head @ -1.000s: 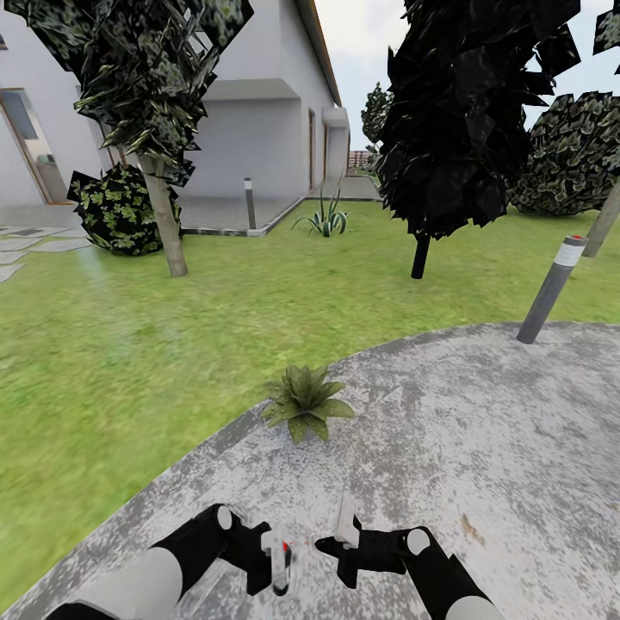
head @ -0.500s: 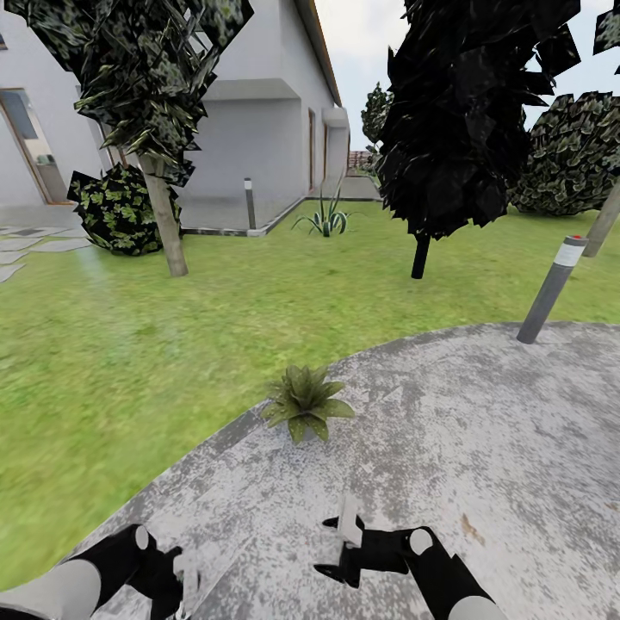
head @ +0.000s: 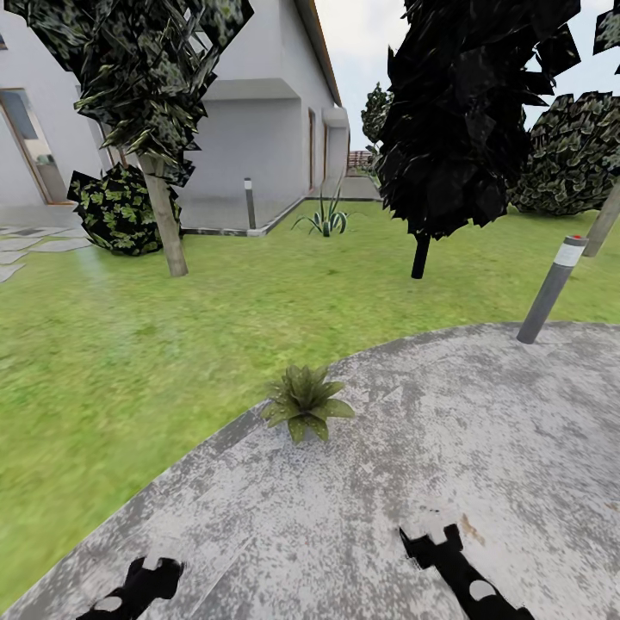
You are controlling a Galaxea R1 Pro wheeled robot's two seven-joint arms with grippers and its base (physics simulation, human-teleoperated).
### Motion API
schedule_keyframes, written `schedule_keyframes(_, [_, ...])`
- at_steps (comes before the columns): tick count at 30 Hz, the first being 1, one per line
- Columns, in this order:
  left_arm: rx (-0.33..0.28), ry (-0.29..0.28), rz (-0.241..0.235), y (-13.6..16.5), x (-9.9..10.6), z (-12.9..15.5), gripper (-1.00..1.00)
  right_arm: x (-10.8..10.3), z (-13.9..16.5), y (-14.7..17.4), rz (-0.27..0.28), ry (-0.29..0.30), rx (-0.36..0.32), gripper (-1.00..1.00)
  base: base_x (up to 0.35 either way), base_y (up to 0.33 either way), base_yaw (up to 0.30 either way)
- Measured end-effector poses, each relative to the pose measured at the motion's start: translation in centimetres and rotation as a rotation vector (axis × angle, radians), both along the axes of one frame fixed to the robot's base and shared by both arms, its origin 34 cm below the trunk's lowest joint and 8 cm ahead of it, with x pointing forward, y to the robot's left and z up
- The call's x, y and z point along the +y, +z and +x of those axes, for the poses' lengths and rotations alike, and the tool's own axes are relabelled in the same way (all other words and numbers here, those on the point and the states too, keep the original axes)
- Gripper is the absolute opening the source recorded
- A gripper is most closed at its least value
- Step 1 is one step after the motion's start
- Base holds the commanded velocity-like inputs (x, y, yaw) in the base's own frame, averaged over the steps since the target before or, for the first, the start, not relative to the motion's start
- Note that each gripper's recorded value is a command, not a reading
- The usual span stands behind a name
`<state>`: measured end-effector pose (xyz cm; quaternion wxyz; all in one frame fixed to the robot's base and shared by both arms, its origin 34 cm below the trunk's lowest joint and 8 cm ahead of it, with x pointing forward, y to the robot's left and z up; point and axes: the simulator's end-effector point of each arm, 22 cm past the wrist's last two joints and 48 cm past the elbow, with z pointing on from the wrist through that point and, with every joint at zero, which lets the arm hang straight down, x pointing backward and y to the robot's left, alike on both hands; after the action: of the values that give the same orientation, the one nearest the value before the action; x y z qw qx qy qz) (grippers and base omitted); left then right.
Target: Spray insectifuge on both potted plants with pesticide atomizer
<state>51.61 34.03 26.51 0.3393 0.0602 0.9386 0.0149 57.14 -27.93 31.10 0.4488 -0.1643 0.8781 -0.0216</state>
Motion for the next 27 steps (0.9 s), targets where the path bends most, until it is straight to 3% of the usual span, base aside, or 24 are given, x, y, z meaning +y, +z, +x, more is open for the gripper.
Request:
schedule_keyframes(1, [-0.020, 0.049, 0.012, -0.1, 0.9, -0.8, -1.00, -1.6, 0.0, 0.0, -0.029, -0.068, -0.017, 1.00, 0.000, 0.000, 0.000])
schedule_keyframes(4, [-0.032, 0.167, 0.039, -0.5, 3.0, -2.5, -1.00, -3.5, -2.6, -0.6, -0.064, -0.180, -0.050, 1.00, 0.000, 0.000, 0.000])
schedule_keyframes(8, [-0.025, 0.269, 0.053, -1.0, 4.7, -4.2, -1.00, -3.0, -6.1, -1.9, -0.060, -0.231, -0.057, 1.00, 0.000, 0.000, 0.000])
schedule_keyframes(11, [-0.023, 0.282, 0.055, -1.0, 4.8, -4.5, -1.00, -2.8, -6.8, -2.3, -0.056, -0.232, -0.046, 1.00, 0.000, 0.000, 0.000])
schedule_keyframes(16, [-0.021, 0.284, 0.056, -1.1, 4.9, -4.7, -1.00, -0.4, -9.2, -4.2, -0.013, -0.218, 0.024, 1.00, 0.000, 0.000, 0.000])
schedule_keyframes(27, [-0.022, 0.282, 0.060, -1.1, 5.1, -4.7, -1.00, -0.3, -11.6, -5.3, -0.013, -0.217, 0.063, 1.00, 0.000, 0.000, 0.000])
